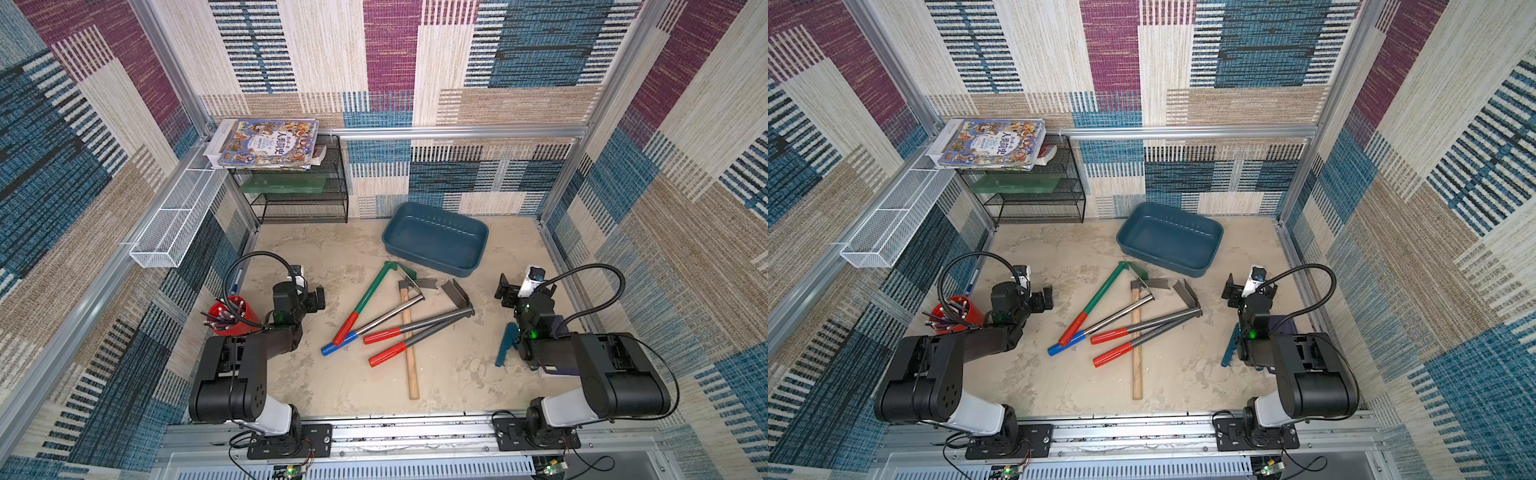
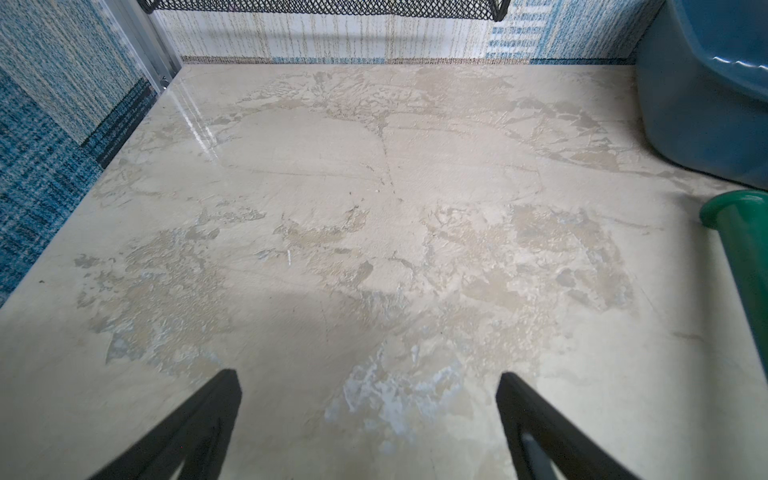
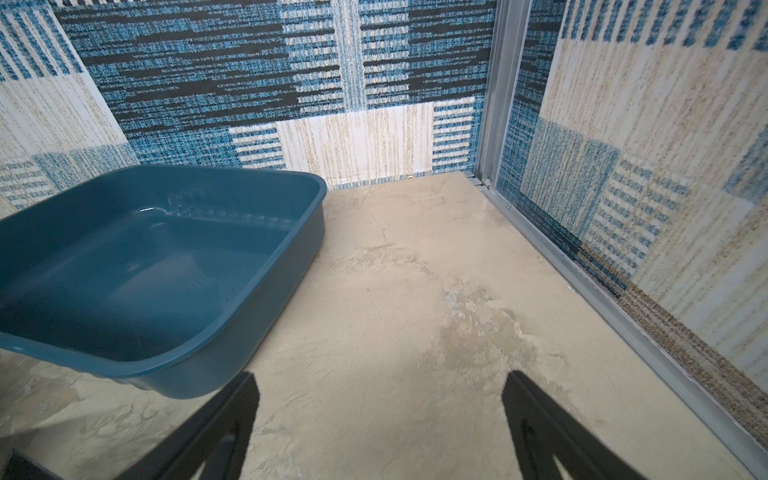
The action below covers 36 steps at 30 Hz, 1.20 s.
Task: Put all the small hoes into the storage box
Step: Pick up the hoe from the center of the board.
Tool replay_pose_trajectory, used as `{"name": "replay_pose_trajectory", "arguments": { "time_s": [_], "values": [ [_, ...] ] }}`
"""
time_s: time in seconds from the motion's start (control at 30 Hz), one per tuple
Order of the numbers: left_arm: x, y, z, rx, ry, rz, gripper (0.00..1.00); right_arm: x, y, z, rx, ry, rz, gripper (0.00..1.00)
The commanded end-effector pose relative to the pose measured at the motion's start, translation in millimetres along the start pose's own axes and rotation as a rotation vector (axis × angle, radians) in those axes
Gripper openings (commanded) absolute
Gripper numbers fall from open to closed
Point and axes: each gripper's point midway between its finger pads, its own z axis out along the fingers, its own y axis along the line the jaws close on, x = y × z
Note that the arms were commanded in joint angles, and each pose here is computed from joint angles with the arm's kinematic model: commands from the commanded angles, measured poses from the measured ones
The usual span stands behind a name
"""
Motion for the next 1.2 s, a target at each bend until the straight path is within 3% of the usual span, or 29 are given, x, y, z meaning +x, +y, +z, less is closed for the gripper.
{"name": "replay_pose_trajectory", "arguments": {
  "time_s": [0.0, 0.4, 0.67, 0.87, 1.17],
  "values": [
    [-7.1, 0.9, -0.2, -0.005, 0.049, -0.004, 0.99, -11.1, 4.9, 7.5, -0.009, 0.010, -0.012, 0.95],
    [-33.7, -13.8, -6.9, 0.011, 0.166, 0.006, 0.96, -39.6, 26.2, 16.8, -0.024, 0.113, -0.043, 0.96],
    [-52.1, -85.2, -31.2, 0.211, 0.269, 0.093, 0.91, -44.1, 62.0, -2.4, -0.086, 0.163, -0.041, 0.95],
    [-51.0, -126.0, -59.6, 0.330, 0.316, 0.199, 0.91, -50.0, 61.9, -5.8, -0.036, 0.249, 0.080, 0.96],
    [-43.5, -186.4, -103.2, 0.608, 0.402, 0.296, 0.89, -46.1, 83.0, -23.3, -0.040, 0.341, 0.141, 0.96]
  ]
}}
